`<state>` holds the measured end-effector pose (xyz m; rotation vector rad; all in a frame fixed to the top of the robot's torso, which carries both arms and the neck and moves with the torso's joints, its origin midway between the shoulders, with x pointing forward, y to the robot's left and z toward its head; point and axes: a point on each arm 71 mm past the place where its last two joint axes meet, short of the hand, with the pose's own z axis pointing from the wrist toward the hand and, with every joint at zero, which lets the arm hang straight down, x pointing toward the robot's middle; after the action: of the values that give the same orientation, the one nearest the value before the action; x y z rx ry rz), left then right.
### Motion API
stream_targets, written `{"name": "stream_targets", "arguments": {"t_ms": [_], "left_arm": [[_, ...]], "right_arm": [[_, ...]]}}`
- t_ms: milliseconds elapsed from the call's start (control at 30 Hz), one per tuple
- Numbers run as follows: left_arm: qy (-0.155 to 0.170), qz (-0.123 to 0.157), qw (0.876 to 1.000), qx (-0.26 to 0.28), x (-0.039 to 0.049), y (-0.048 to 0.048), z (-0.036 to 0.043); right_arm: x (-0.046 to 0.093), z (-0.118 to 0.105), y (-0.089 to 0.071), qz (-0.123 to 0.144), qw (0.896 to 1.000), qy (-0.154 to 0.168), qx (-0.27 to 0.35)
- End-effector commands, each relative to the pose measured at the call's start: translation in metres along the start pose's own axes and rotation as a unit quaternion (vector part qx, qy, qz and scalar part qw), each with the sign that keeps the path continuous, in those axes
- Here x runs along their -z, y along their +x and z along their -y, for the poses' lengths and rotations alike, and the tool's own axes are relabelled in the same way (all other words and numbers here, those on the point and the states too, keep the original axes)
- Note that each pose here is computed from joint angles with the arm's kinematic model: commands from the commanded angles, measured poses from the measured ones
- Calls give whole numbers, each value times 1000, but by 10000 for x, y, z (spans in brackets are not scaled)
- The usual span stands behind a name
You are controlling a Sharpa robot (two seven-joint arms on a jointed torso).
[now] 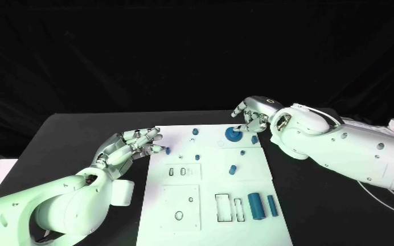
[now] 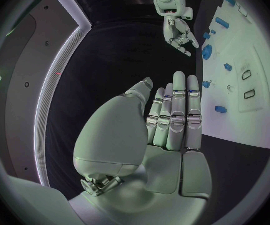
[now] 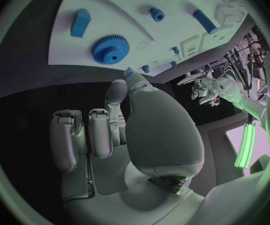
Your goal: Assemble the parts on the task board
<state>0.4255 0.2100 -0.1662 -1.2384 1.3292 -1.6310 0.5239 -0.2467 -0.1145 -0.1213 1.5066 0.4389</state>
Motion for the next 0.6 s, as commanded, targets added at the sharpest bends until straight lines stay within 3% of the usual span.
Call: {"name": "stream_targets", "arguments": {"t_ms": [33, 600], "left_arm": [[4, -9, 1000, 1, -10, 24, 7], [2, -7, 1000, 1, -27, 17, -2]], "right_arm": [[30, 97, 82, -64, 997, 45, -23], [-43, 104, 217, -94, 994, 53, -24]]}}
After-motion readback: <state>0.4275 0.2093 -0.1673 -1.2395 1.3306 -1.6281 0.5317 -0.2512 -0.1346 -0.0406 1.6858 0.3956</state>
